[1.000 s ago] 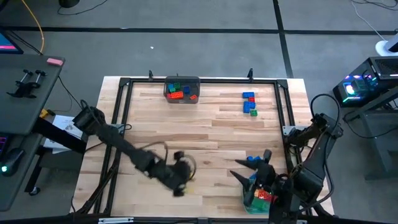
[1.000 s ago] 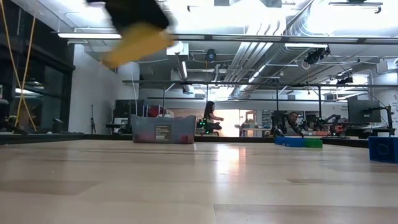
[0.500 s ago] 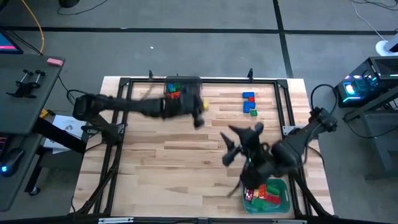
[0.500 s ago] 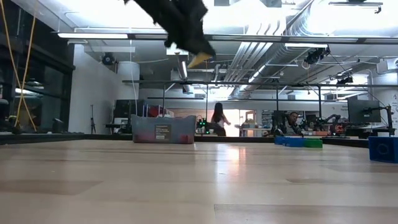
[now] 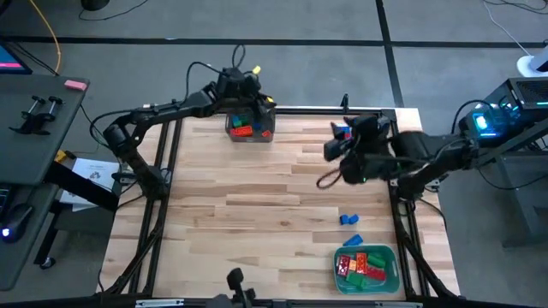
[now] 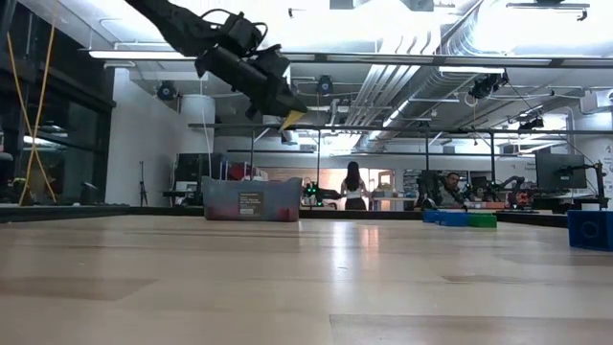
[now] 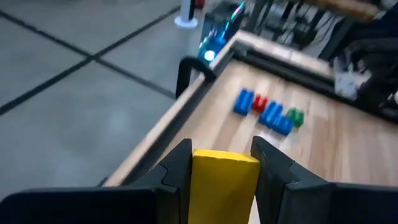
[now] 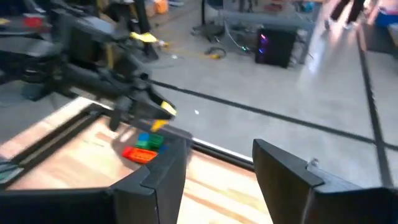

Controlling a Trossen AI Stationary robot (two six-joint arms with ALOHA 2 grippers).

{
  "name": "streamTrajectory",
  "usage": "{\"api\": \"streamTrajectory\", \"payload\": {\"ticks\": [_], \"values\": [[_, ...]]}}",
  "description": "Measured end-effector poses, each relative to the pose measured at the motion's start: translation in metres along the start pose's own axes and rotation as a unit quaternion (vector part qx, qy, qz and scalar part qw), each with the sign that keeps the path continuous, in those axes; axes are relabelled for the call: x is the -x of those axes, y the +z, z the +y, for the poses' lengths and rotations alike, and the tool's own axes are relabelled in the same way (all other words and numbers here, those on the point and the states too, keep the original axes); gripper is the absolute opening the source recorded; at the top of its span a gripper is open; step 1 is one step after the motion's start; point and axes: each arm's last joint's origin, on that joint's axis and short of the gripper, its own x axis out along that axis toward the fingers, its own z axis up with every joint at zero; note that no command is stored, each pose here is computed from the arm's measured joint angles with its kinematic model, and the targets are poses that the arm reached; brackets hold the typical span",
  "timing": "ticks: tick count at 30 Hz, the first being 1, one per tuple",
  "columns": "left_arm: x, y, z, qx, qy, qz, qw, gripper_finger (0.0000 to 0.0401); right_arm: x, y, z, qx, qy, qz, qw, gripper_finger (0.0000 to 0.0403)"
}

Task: Sort blocks by size
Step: Put the yellow game piece into the black bin

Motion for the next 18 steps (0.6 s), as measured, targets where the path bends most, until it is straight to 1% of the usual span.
{"api": "streamTrajectory", "payload": {"ticks": [3, 7, 12, 18], "values": [[0.000, -0.005, 0.010, 0.025, -0.020, -0.012, 0.999, 0.0091, -0.007, 0.005, -0.012, -0.008, -0.018, 0.014, 1.000, 0.0181], [-0.001, -0.012, 0.014, 0.045, -0.023, -0.023, 0.998, 0.0091, -0.014, 0.005, -0.019, -0.002, -0.041, 0.029, 0.999, 0.0181], [-0.004, -0.023, 0.010, 0.074, -0.031, -0.018, 0.997, 0.0091, -0.019, 0.004, -0.020, 0.001, -0.041, 0.062, 0.997, 0.0181], [-0.006, -0.024, 0.005, 0.094, -0.038, -0.027, 0.994, 0.0091, -0.016, 0.001, -0.019, 0.014, -0.029, 0.081, 0.996, 0.0181]]}}
